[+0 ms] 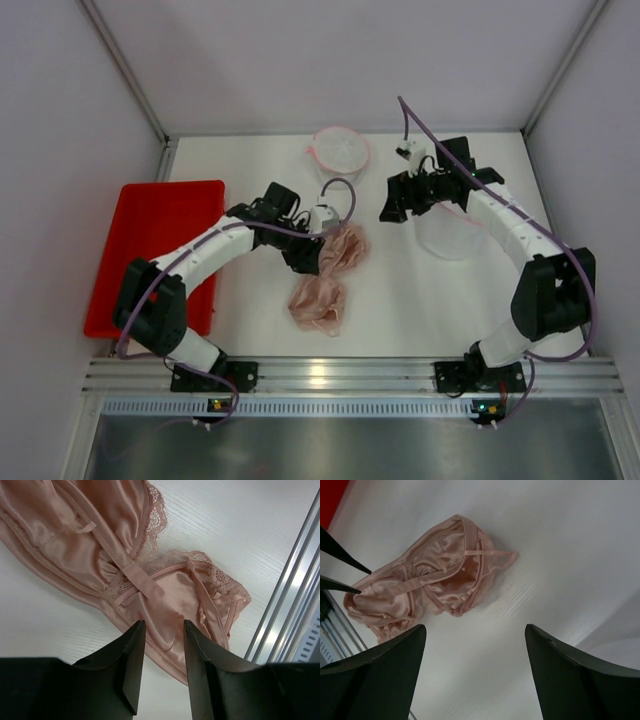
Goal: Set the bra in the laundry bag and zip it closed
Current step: Adjust the bra at the center of the board.
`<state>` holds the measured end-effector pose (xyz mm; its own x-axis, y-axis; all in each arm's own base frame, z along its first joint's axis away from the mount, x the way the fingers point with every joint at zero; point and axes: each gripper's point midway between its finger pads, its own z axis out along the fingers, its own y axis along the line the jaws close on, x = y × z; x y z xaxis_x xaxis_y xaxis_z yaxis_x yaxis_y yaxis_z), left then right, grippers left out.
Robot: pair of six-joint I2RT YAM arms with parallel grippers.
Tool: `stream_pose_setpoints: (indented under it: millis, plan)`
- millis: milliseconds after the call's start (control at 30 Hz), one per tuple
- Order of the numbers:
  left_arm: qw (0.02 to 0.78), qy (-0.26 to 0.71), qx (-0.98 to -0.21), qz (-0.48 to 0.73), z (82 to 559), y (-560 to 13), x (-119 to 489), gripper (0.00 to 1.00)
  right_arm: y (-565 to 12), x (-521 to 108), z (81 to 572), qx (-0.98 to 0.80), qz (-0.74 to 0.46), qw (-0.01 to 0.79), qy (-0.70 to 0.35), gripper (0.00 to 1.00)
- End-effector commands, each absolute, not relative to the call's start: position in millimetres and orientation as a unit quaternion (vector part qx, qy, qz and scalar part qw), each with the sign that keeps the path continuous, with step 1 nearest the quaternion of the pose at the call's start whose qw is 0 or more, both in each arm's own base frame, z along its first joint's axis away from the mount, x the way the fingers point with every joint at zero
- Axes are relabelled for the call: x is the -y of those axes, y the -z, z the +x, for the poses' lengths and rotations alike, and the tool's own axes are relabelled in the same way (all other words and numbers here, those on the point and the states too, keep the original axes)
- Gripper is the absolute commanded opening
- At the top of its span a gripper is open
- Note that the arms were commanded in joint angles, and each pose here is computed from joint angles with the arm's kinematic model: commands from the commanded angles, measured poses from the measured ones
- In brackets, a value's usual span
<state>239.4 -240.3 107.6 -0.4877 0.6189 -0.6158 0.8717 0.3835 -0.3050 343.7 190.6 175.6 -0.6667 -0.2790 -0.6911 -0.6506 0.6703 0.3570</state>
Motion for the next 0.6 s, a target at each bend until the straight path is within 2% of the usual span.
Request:
stream_pose_setpoints:
  millis: [0,133,167,233,267,300,333,400,433,500,533,567]
  plan:
    - [0.282,0.283,-0.763,0.508,248.6,-146.3,238.1,0.43,-180.7,-213.2,349.8,-0.844,-0.283,0.320,-0.324,0.80]
    - [0.315,0.256,-0.673,0.618,223.1,-159.3,220.4,0.47,-176.0,-226.6,355.0,-0.840,-0.288,0.317,-0.333,0.79]
    - [0.342,0.228,-0.618,0.670,217.8,-167.5,213.4,0.47,-170.3,-229.2,357.1,-0.842,-0.288,0.312,-0.333,0.79]
    - [0.333,0.208,-0.574,0.719,197.7,-145.9,196.9,0.48,-167.3,-232.2,363.8,-0.841,-0.288,0.315,-0.332,0.80]
    - [0.362,0.172,-0.503,0.766,194.2,-151.4,192.7,0.47,-158.7,-233.4,366.5,-0.846,-0.285,0.305,-0.333,0.80]
    - [0.345,0.167,-0.478,0.790,180.4,-127.1,183.2,0.48,-160.0,-236.0,369.6,-0.844,-0.285,0.305,-0.336,0.81]
    - [0.370,0.131,-0.409,0.824,178.4,-132.6,181.2,0.48,-158.3,-236.6,372.0,-0.846,-0.282,0.302,-0.337,0.81]
    - [0.378,0.119,-0.345,0.851,168.8,-123.6,180.5,0.48,-154.6,-239.3,376.7,-0.847,-0.280,0.297,-0.340,0.82]
    - [0.384,0.111,-0.300,0.866,162.9,-118.4,181.4,0.53,-154.3,-240.2,378.4,-0.847,-0.279,0.298,-0.340,0.83]
    - [0.405,0.137,-0.258,0.866,152.5,-121.8,192.7,0.59,-152.9,-240.4,381.6,-0.849,-0.278,0.297,-0.337,0.87]
    - [0.405,0.141,-0.231,0.873,149.5,-116.9,195.4,0.69,-151.6,-240.6,381.4,-0.850,-0.278,0.295,-0.336,0.89]
    - [0.410,0.148,-0.212,0.874,145.5,-116.0,198.5,0.71,-150.3,-239.8,382.7,-0.851,-0.277,0.295,-0.334,0.93]
